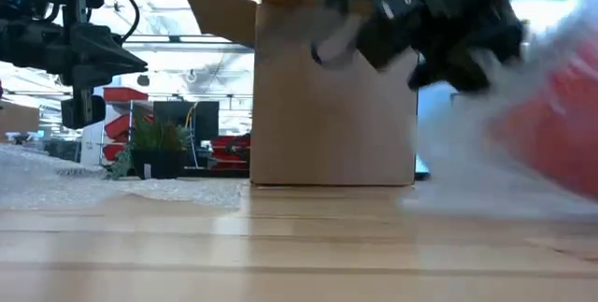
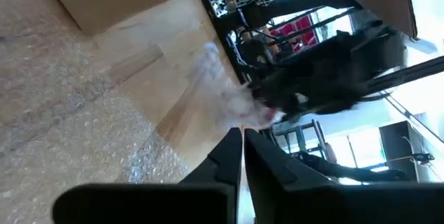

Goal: Wrap mug
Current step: Wrap the red mug with bubble wrap

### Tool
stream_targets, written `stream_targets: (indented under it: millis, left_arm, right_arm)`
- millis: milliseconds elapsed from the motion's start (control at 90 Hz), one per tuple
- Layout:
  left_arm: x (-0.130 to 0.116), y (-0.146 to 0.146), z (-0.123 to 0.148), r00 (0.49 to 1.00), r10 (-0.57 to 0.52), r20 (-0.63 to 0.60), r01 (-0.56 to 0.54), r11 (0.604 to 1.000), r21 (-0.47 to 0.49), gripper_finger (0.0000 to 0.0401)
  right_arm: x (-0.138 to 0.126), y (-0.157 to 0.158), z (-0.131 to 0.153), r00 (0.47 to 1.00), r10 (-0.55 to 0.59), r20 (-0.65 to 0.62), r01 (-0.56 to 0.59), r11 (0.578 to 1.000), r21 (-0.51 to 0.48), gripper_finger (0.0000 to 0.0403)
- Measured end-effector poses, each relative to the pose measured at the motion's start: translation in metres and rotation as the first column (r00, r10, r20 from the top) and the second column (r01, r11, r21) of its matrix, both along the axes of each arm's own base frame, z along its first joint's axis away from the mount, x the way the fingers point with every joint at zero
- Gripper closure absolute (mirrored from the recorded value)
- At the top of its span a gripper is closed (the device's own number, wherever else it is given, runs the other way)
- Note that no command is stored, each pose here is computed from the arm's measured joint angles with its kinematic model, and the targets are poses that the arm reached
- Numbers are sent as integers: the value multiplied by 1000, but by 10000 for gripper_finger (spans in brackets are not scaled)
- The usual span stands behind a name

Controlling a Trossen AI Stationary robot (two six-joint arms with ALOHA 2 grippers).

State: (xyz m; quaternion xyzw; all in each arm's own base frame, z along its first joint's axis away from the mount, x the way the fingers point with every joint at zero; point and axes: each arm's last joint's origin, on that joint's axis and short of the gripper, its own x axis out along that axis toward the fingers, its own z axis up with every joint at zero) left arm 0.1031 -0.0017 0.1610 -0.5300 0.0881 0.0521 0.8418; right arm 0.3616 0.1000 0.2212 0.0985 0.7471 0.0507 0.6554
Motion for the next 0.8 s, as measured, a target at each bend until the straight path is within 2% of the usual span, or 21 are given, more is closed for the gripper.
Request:
stream_targets:
  millis: [100,167,222,289,356,478,633,800]
  left_arm:
    - [0,0,0,1000,1,0,-1,1000,-4,401]
    - [0,0,0,1000,2,0,-2,1000,-13,401]
    - [0,0,0,1000,4,0,-4,1000,-22,401]
    - [0,0,1,1000,2,13,-2,1000,-20,401]
    - [0,-2,5,1000,-26,11,26,999,27,401]
    - [-4,-5,40,997,-62,51,55,990,132,401]
    - [-6,-6,74,997,-54,-63,68,965,253,401]
    - [5,-9,108,988,-87,-128,126,930,346,401]
  right_arm:
    - [8,3,29,975,0,223,2,1000,-7,398]
    - [11,5,40,933,27,360,-4,998,-64,398]
    - [11,6,45,902,57,427,-8,993,-116,398]
    - [9,6,41,895,84,439,-11,986,-167,399]
    - [10,4,33,894,80,440,-8,986,-164,399]
    - [13,1,16,886,52,461,18,989,-147,395]
    - [16,-1,9,871,14,491,53,991,-123,383]
    - [20,2,12,834,92,544,-18,990,-140,343]
